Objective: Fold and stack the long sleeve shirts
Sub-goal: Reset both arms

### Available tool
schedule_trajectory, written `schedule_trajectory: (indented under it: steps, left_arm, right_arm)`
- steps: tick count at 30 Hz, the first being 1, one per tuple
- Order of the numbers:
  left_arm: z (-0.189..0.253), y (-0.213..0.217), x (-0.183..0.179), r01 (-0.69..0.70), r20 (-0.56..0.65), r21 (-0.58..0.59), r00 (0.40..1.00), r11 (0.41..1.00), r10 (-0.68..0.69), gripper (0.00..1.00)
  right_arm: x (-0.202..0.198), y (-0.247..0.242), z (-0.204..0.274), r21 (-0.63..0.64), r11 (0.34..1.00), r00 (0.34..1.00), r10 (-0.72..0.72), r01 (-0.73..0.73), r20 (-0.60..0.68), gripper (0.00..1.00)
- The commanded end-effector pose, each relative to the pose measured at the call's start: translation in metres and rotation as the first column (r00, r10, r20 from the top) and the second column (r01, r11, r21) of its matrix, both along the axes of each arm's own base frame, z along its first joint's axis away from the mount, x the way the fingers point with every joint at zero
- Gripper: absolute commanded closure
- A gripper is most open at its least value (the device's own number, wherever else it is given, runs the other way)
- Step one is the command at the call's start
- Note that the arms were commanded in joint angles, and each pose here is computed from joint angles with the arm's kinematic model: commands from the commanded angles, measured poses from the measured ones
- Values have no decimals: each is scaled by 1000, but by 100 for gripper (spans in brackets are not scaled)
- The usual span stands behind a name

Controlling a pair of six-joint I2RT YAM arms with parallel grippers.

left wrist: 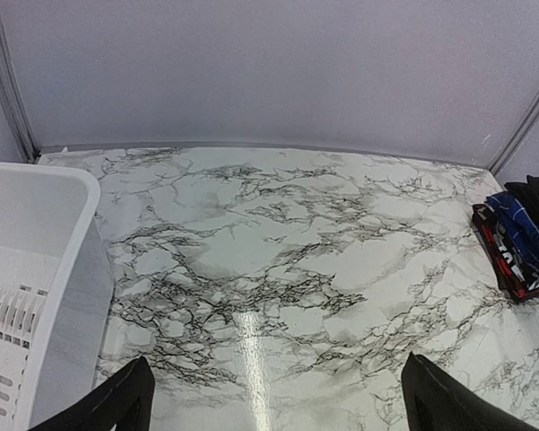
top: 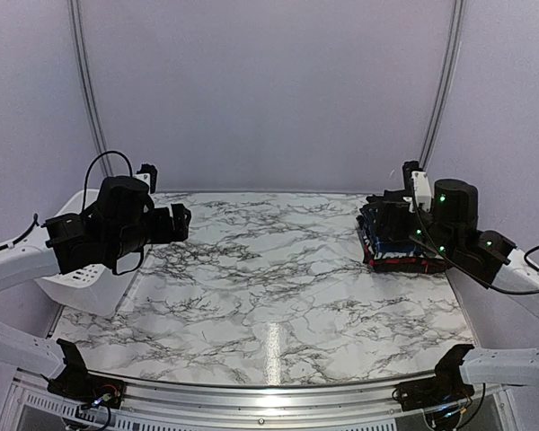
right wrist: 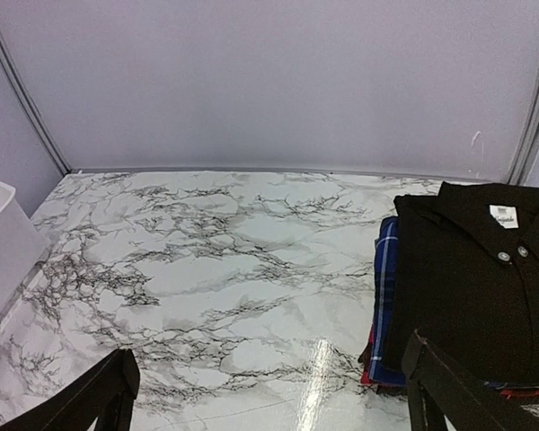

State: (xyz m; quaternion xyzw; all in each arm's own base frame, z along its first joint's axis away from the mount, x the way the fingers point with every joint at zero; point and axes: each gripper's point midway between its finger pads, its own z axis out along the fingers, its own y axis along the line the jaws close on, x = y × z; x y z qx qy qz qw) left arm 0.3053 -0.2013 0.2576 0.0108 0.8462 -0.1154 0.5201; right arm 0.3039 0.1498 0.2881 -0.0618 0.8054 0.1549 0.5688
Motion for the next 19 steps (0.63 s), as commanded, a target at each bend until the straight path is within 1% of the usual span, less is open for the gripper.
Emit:
schedule_trajectory:
  steps: [1, 19]
  left_arm:
    - [8, 0, 5, -14, 28, -4, 999, 1000, 14, 1]
    - [8, 0, 3, -9, 25, -16, 1000, 1000, 9, 1]
  right_arm:
    - [0, 7, 15, 21, 999, 999, 30, -31, 43, 2]
    - [-2, 9, 15, 32, 999, 998, 43, -44, 44, 1]
